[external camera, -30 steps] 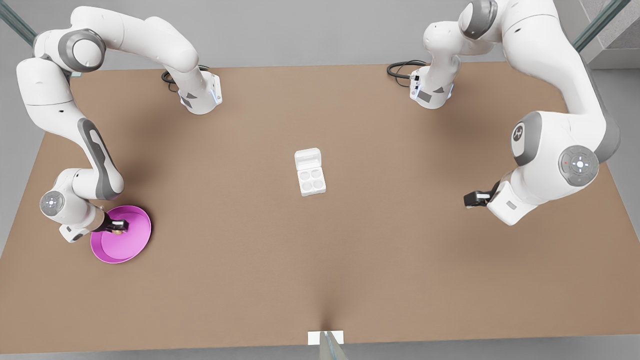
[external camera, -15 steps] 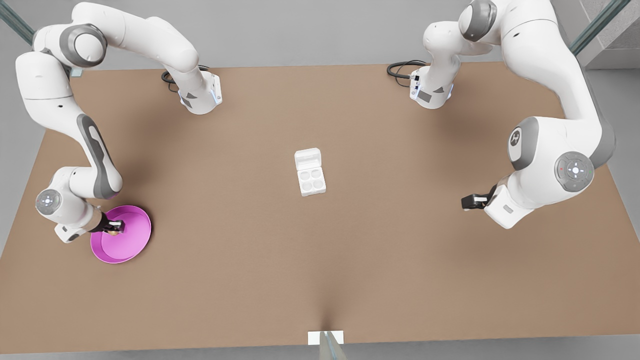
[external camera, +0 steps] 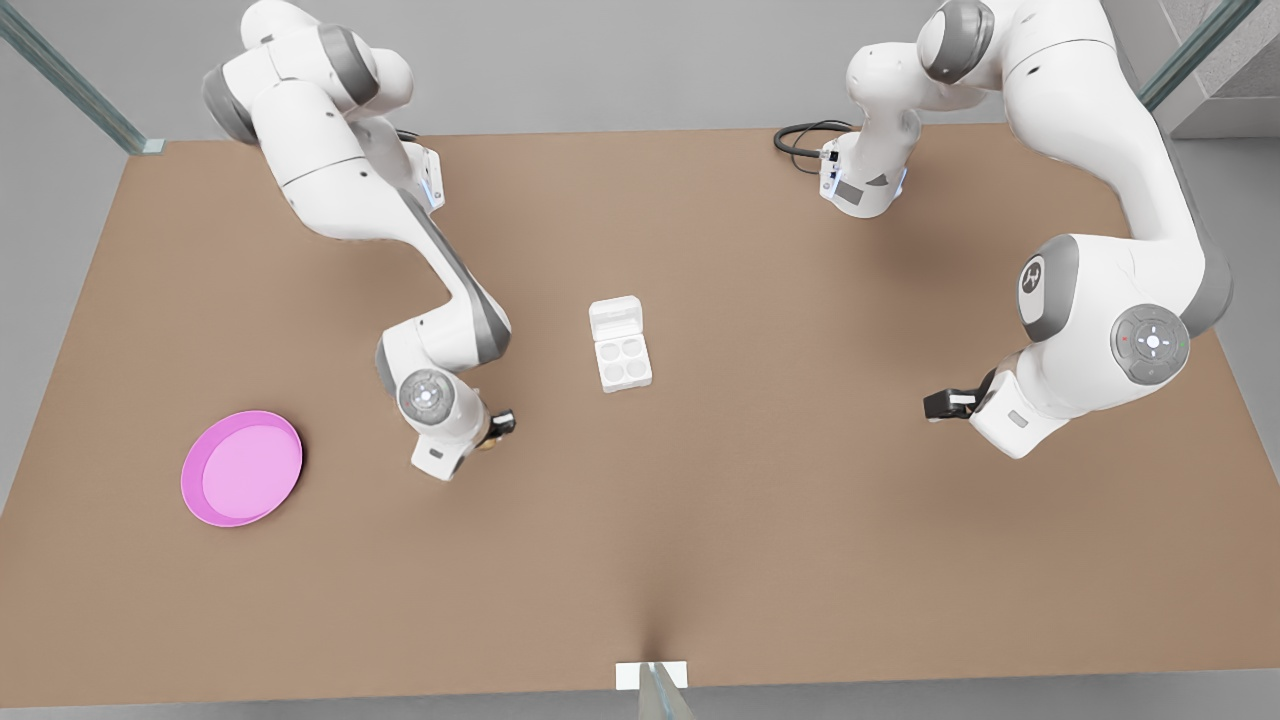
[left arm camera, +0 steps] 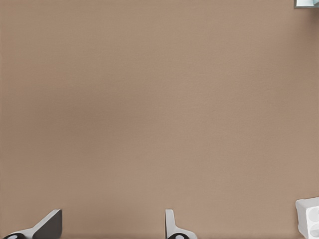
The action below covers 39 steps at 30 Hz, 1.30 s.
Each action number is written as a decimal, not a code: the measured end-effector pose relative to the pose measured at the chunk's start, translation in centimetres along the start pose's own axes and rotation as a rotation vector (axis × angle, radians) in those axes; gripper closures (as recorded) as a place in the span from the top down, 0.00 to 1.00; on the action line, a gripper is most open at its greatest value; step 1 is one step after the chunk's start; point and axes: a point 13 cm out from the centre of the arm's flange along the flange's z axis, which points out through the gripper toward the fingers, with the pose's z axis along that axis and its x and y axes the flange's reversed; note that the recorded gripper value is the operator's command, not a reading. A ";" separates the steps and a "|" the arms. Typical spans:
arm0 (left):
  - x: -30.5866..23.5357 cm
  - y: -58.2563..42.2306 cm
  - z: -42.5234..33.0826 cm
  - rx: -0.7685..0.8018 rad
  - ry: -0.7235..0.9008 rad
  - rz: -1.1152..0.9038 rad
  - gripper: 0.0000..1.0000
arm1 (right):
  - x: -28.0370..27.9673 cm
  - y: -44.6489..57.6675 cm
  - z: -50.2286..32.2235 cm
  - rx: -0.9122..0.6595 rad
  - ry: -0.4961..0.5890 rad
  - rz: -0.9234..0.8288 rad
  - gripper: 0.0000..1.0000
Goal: Pack egg into the box and close the box lid
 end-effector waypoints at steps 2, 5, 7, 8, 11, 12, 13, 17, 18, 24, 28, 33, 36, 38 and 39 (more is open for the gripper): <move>0.0 0.0 -0.1 -0.001 -0.001 0.000 1.00 | 0.8 5.7 -0.3 -0.033 0.019 -0.007 0.54; 0.0 0.0 0.1 0.000 0.001 -0.001 1.00 | 0.9 11.7 -0.9 -0.064 0.028 0.019 0.54; -0.1 0.1 0.2 0.000 0.001 -0.001 1.00 | 0.6 13.8 -0.8 -0.076 0.033 0.055 0.54; -0.1 0.1 0.2 0.001 0.001 -0.001 1.00 | 0.9 15.1 -0.8 -0.077 0.037 0.071 0.54; -0.1 0.0 0.1 0.001 -0.001 -0.001 1.00 | 2.2 19.5 -0.6 -0.098 0.056 0.099 0.54; -0.1 0.1 0.1 0.000 -0.003 -0.001 1.00 | 2.7 20.6 -0.6 -0.106 0.065 0.109 0.55; -0.1 0.1 0.0 0.000 -0.004 -0.001 1.00 | 3.3 21.5 -0.4 -0.112 0.075 0.116 0.55; -0.1 0.1 0.1 -0.001 -0.004 -0.002 1.00 | 5.4 24.9 1.1 -0.112 0.113 0.138 0.56; -0.2 0.1 0.1 -0.001 -0.003 -0.002 1.00 | 5.9 25.9 1.5 -0.105 0.118 0.144 0.56; -0.2 0.1 0.2 -0.002 -0.004 -0.002 1.00 | 6.8 27.2 2.9 -0.102 0.140 0.217 1.00; -0.2 0.1 0.0 -0.002 -0.005 -0.002 1.00 | 3.9 20.2 -0.9 -0.128 0.113 0.341 1.00; 0.1 -0.1 0.7 0.000 0.009 0.000 1.00 | 2.5 -4.4 -7.1 -0.106 0.078 0.569 1.00; 5.2 -5.3 4.1 -0.025 0.088 0.066 1.00 | 7.1 -21.0 -19.7 -0.083 -0.056 0.679 1.00; 8.3 -9.8 6.2 -0.052 0.105 0.115 1.00 | 11.2 -26.3 -26.6 -0.059 -0.123 0.691 1.00; 9.9 -12.0 7.2 -0.071 0.106 0.141 1.00 | 12.9 -28.4 -28.4 -0.049 -0.131 0.692 1.00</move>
